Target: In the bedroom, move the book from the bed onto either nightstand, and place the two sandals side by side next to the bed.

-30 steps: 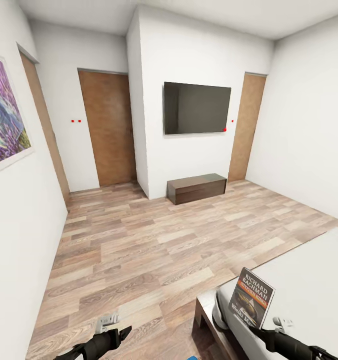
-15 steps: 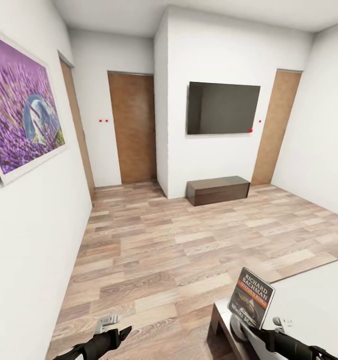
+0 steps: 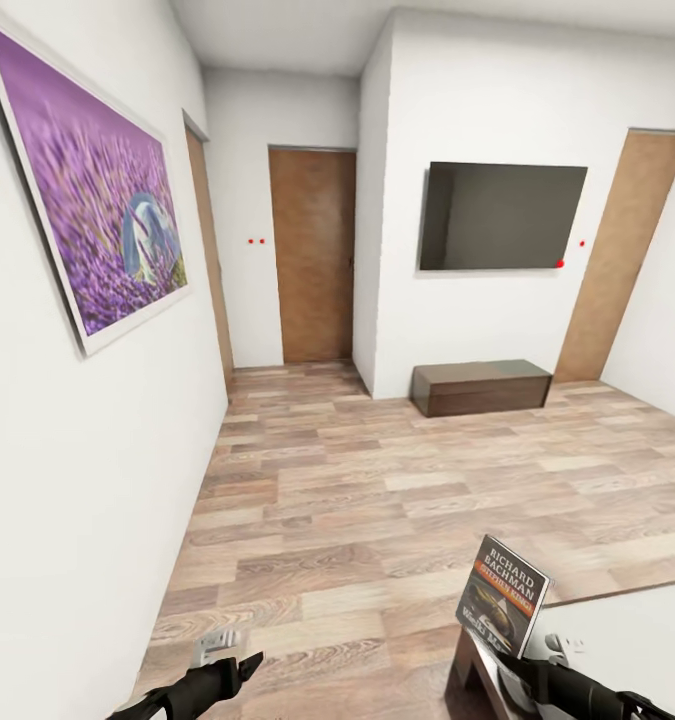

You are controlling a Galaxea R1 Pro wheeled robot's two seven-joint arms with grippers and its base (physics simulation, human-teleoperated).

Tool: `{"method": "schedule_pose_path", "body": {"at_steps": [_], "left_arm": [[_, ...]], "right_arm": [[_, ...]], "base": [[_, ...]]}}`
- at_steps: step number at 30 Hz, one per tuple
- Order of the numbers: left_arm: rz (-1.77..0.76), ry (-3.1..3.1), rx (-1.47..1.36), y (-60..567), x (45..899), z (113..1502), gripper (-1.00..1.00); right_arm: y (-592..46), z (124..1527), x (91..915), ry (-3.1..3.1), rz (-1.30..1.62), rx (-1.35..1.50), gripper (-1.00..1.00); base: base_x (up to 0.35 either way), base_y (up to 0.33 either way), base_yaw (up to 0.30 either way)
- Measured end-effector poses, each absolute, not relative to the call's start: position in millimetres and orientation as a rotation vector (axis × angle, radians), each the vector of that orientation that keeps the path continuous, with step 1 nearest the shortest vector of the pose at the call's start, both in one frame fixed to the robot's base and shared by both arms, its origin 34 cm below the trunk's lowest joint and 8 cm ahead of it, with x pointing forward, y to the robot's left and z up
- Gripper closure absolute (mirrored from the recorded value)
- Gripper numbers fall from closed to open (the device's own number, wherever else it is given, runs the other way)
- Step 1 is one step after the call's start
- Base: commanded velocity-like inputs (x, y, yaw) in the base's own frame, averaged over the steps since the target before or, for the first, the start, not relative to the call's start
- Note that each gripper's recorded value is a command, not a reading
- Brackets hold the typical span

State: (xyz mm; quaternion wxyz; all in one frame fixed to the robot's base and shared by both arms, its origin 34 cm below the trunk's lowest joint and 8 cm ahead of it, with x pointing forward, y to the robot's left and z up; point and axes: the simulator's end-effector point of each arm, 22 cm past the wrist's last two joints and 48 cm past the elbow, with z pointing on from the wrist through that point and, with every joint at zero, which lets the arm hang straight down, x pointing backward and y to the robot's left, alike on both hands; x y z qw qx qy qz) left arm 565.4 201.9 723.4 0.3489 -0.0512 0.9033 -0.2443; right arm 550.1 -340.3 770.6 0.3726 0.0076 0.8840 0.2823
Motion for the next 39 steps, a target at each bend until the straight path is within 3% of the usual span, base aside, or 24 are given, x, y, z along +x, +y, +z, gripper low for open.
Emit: {"method": "schedule_pose_path", "body": {"at_steps": [26, 39], "left_arm": [[-0.633, 2.342, -0.133, 202.2, 565.3, 723.3, -1.00], [-0.633, 2.342, -0.133, 202.0, 565.4, 723.3, -1.00]], "right_arm": [[-340.5, 770.8, 550.2, 2.265, 0.723, 0.020, 1.00], [-340.9, 771.3, 550.8, 2.262, 0.723, 0.023, 1.00]], "base": [[0.000, 0.000, 0.287], [0.000, 0.190, 0.042]]}}
